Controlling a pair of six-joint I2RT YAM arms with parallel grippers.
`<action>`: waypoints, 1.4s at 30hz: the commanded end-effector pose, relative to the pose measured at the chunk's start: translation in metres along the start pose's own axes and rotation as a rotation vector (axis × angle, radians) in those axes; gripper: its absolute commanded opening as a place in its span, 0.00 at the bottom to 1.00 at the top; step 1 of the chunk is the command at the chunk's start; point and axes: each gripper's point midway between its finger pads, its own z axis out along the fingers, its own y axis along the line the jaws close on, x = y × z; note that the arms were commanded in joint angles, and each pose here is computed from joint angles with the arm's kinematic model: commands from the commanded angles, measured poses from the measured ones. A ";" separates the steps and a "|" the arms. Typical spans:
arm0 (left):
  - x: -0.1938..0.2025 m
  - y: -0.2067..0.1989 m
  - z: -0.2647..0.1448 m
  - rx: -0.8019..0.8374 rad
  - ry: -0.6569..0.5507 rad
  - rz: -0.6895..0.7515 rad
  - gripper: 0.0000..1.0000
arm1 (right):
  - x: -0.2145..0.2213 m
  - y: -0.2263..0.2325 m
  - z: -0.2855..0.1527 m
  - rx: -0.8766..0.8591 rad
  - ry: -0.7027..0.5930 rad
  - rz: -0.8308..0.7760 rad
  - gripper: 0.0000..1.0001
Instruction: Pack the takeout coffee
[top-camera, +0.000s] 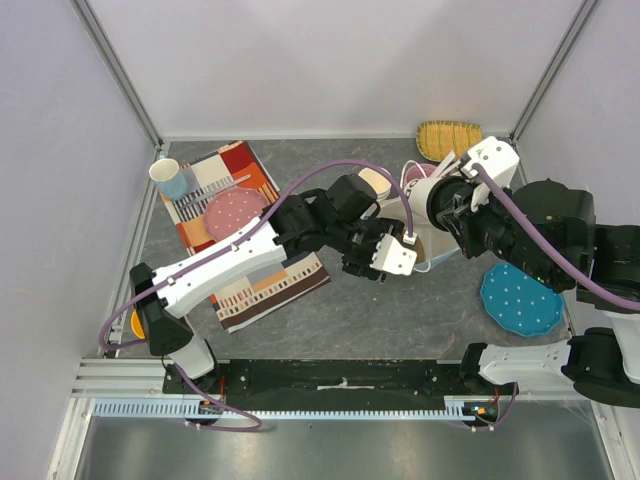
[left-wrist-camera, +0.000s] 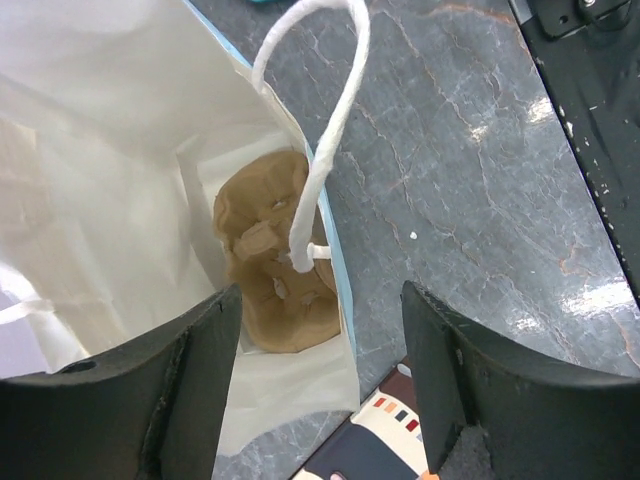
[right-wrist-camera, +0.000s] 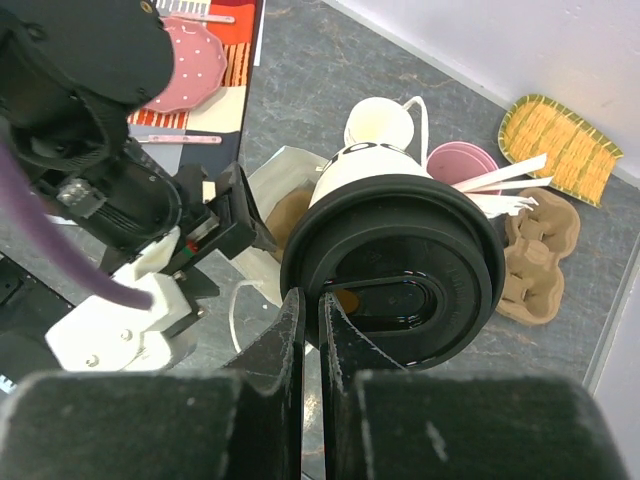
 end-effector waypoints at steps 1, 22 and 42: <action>0.003 0.013 0.004 -0.042 0.025 0.035 0.71 | 0.023 -0.012 -0.007 0.041 0.078 -0.043 0.05; 0.010 -0.010 0.002 0.033 0.061 -0.074 0.02 | 0.029 0.002 0.004 -0.007 0.124 -0.075 0.04; -0.011 -0.043 -0.028 0.124 -0.026 -0.120 0.02 | 0.031 0.025 0.005 -0.136 0.148 -0.103 0.04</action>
